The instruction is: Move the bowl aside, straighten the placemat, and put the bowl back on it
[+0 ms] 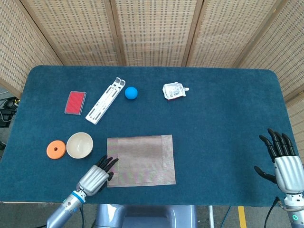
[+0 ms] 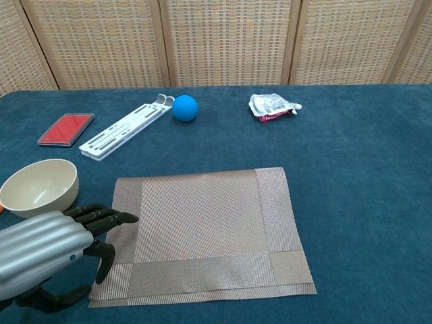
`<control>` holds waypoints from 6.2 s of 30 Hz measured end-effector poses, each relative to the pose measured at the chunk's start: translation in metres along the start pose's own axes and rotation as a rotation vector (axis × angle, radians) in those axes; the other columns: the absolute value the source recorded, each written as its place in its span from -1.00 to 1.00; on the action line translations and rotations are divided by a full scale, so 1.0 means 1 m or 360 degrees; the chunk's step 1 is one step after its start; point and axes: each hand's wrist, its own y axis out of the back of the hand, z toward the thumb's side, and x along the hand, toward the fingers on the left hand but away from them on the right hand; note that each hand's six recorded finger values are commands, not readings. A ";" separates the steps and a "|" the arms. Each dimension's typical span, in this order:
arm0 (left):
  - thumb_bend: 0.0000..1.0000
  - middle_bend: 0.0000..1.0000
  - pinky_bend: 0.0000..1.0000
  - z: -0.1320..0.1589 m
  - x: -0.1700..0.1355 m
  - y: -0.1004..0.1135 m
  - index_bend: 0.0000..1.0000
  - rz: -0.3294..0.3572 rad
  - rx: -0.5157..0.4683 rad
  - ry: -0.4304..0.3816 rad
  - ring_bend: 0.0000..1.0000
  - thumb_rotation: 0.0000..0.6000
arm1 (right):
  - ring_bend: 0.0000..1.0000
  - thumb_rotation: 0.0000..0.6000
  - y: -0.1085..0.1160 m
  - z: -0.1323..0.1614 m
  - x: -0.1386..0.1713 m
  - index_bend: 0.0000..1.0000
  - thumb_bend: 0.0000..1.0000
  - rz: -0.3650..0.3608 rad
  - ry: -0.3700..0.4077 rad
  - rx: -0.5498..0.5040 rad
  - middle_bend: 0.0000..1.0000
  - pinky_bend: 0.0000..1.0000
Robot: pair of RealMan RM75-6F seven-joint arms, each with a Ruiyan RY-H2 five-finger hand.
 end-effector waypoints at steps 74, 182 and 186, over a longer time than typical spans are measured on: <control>0.05 -1.00 -1.00 0.014 0.009 -0.004 0.25 0.0101 0.0125 -0.0039 -1.00 1.00 | -1.00 1.00 0.000 0.002 0.002 -0.68 -0.97 0.0040 -0.0008 -0.0019 -1.00 -1.00; -0.65 -1.00 -1.00 -0.157 -0.102 0.115 -1.00 0.0492 -0.0027 0.0880 -1.00 1.00 | -1.00 1.00 -0.052 0.000 -0.006 -0.70 -0.97 0.0271 -0.0052 0.0135 -1.00 -1.00; -0.65 -1.00 -1.00 -0.154 -0.127 0.119 -1.00 0.0543 -0.0038 0.0886 -1.00 1.00 | -1.00 1.00 -0.061 0.021 0.004 -0.71 -0.96 0.0309 0.0036 0.0151 -1.00 -1.00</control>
